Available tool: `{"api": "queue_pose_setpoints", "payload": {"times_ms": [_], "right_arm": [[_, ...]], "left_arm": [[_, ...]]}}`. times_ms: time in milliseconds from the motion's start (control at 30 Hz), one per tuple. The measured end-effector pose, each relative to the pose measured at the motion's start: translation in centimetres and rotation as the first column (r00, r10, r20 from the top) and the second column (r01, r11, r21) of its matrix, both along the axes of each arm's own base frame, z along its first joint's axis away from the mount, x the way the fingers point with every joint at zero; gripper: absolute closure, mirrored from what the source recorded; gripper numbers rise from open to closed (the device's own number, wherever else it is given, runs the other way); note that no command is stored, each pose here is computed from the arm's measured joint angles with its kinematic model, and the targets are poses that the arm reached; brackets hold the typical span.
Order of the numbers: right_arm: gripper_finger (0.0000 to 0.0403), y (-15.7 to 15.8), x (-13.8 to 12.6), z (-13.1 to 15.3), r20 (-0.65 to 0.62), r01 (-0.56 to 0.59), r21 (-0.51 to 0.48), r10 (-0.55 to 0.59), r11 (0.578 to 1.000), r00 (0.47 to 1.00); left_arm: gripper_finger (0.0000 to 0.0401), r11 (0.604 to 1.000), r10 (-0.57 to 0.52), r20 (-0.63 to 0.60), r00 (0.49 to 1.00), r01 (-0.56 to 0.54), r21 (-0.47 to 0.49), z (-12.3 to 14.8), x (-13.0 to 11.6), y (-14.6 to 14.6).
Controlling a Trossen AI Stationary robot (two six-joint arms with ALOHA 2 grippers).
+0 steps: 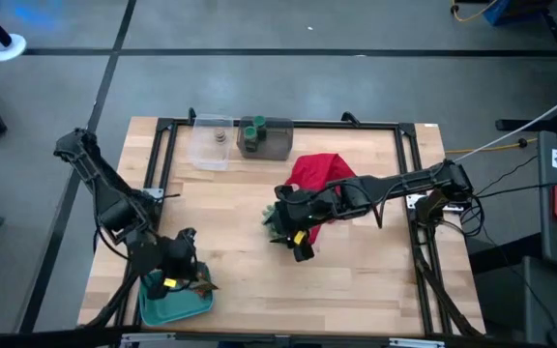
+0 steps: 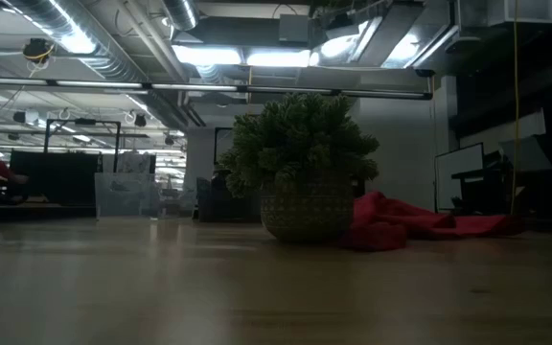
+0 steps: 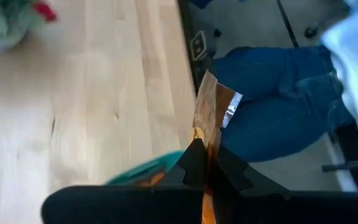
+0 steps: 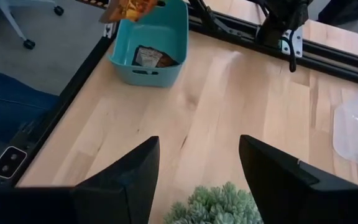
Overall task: Sort spices by type
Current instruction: Put the orange spice pack into the green bin
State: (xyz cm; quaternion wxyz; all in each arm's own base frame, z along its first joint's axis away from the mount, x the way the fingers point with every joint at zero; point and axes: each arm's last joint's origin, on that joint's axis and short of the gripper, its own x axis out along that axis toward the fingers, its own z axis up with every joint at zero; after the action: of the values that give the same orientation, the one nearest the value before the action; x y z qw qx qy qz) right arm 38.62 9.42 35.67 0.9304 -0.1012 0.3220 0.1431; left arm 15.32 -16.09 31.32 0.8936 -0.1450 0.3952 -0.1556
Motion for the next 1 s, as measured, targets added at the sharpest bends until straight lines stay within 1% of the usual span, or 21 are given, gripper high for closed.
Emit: {"api": "queue_pose_setpoints", "payload": {"times_ms": [133, 267, 333, 433, 567, 633, 800, 933, 1000], "right_arm": [[0.0182, 0.0, 0.0, 0.0, 0.0, 0.002, 0.0, -0.002, 1.0, 1.0], [0.0182, 0.0, 0.0, 0.0, -0.003, 0.002, 0.0, -0.002, 1.0, 1.0], [0.0182, 0.0, -0.1, -0.1, -0.011, 0.003, -0.002, -0.003, 1.0, 1.0], [0.0182, -0.1, -0.2, -0.2, -0.026, 0.003, -0.006, -0.003, 1.0, 1.0], [0.0182, -0.1, -0.3, -0.4, -0.051, 0.004, -0.012, -0.004, 1.0, 0.999], [0.0182, -0.1, -0.4, -0.5, -0.062, 0.004, -0.015, -0.005, 1.0, 0.998], [0.0182, -0.1, -0.4, -0.5, -0.07, 0.004, -0.017, -0.005, 1.0, 0.998], [0.0182, -0.1, -0.4, -0.5, -0.069, 0.004, -0.017, -0.005, 1.0, 0.998], [0.0182, -0.1, -0.4, -0.5, -0.069, 0.004, -0.017, -0.005, 1.0, 0.998]], "left_arm": [[0.0401, 0.989, 0.142, -0.083, 0.986, -0.144, -0.022, -0.5, -1.0, -0.2], [0.0401, 0.958, 0.281, -0.181, 0.942, -0.288, -0.01, -1.2, -2.7, -0.2], [0.0401, 0.935, 0.348, -0.182, 0.92, -0.354, -0.001, -1.4, -3.4, -0.3], [0.0401, 0.895, 0.441, -0.136, 0.887, -0.446, -0.015, -1.5, -4.3, -0.4], [0.0401, 0.86, 0.501, -0.099, 0.86, -0.507, -0.061, -1.7, -5.1, -1.2], [0.0401, 0.854, 0.51, -0.104, 0.854, -0.517, -0.062, -2.2, -5.4, -1.9], [0.0401, 0.83, 0.549, -0.128, 0.826, -0.557, -0.031, -4.1, -5.5, -4.0], [0.0401, 0.8, 0.598, -0.085, 0.797, -0.6, 0.0, -5.8, -5.2, -5.3], [0.0401, 0.8, 0.6, -0.068, 0.797, -0.599, 0.031, -6.4, -5.1, -5.9]]}}
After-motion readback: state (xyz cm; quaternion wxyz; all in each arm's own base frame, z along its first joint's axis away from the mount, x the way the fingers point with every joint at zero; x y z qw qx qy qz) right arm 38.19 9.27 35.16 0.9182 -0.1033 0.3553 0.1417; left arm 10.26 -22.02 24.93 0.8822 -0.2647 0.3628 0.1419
